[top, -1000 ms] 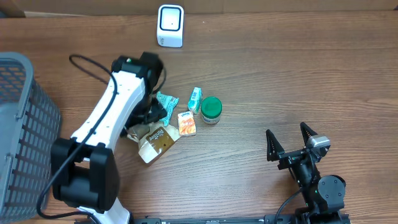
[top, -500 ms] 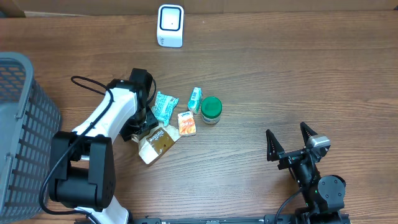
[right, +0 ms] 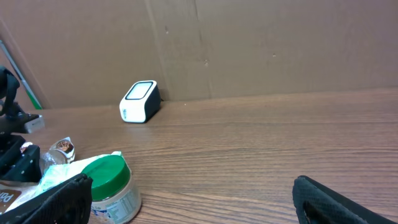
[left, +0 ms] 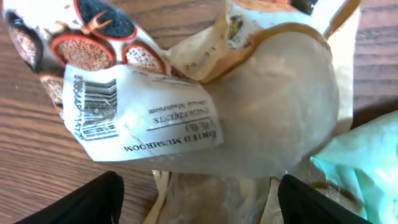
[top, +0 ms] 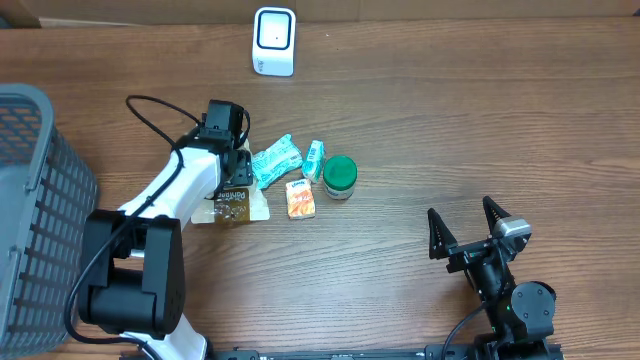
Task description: Scan the item barcode
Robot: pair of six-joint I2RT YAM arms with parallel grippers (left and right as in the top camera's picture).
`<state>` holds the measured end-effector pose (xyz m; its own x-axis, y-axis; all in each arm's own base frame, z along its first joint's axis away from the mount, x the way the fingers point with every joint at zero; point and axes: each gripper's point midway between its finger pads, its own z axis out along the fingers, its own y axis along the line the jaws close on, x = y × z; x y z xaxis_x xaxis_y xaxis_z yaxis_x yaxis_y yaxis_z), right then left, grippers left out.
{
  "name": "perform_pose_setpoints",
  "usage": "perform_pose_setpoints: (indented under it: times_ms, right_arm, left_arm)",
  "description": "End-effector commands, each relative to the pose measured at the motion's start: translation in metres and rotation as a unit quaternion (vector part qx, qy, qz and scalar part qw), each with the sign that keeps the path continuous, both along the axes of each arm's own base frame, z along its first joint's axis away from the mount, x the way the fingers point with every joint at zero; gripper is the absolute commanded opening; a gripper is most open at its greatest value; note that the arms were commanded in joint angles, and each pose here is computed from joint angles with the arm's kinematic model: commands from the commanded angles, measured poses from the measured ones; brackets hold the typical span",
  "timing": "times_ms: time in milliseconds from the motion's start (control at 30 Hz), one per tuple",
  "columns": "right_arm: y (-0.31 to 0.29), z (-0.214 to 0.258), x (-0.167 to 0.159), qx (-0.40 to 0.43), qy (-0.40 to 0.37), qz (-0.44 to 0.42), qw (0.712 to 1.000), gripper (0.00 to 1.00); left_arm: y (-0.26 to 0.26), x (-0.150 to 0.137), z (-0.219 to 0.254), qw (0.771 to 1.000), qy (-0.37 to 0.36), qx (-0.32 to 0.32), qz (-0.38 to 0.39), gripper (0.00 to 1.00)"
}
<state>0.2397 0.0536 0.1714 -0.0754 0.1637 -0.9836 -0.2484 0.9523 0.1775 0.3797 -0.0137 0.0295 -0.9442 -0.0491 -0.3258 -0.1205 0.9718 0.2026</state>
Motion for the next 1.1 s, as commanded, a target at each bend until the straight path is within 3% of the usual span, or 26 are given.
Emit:
perform_pose_setpoints:
  times_ms: [0, 167, 200, 233, 400, 600, 767, 933, 1067]
  right_arm:
    - [-0.002, 0.001, 0.000, 0.000, -0.004, -0.005, 1.000, 1.00]
    - [-0.002, 0.001, 0.000, 0.000, -0.004, -0.005, 1.000, 1.00]
    - [-0.002, 0.001, 0.000, 0.000, -0.004, -0.005, 1.000, 1.00]
    - [-0.002, 0.001, 0.000, 0.000, -0.004, -0.005, 1.000, 1.00]
    - [-0.002, 0.001, 0.000, 0.000, -0.004, -0.005, 1.000, 1.00]
    - [-0.002, 0.001, 0.000, 0.000, -0.004, -0.005, 1.000, 1.00]
    - [-0.002, 0.001, 0.000, 0.000, -0.004, -0.005, 1.000, 1.00]
    - [-0.002, 0.001, 0.000, 0.000, -0.004, -0.005, 1.000, 1.00]
    - [-0.002, 0.001, 0.000, 0.000, -0.004, -0.005, 1.000, 1.00]
  left_arm:
    - [0.000, 0.020, 0.047, 0.998, -0.034, 0.015, -0.042, 0.83]
    - [-0.027, 0.011, 0.104, 0.993, -0.067, -0.072, -0.062, 0.82]
    - [-0.034, 0.003, 0.109, 0.991, -0.063, -0.099, -0.057, 0.75]
    - [-0.033, -0.015, 0.103, 0.993, -0.029, -0.109, -0.032, 0.47]
    - [-0.019, -0.045, 0.051, 0.995, 0.044, -0.085, 0.039, 0.33]
    - [-0.013, -0.066, -0.009, 0.988, 0.110, -0.070, 0.082, 0.27]
    - [-0.013, -0.067, -0.037, 0.985, 0.137, -0.064, 0.085, 0.29]
    - [-0.013, -0.068, -0.040, 0.985, 0.144, -0.061, 0.077, 0.34]
    - [-0.013, -0.067, -0.020, 0.984, 0.150, -0.060, 0.074, 0.27]
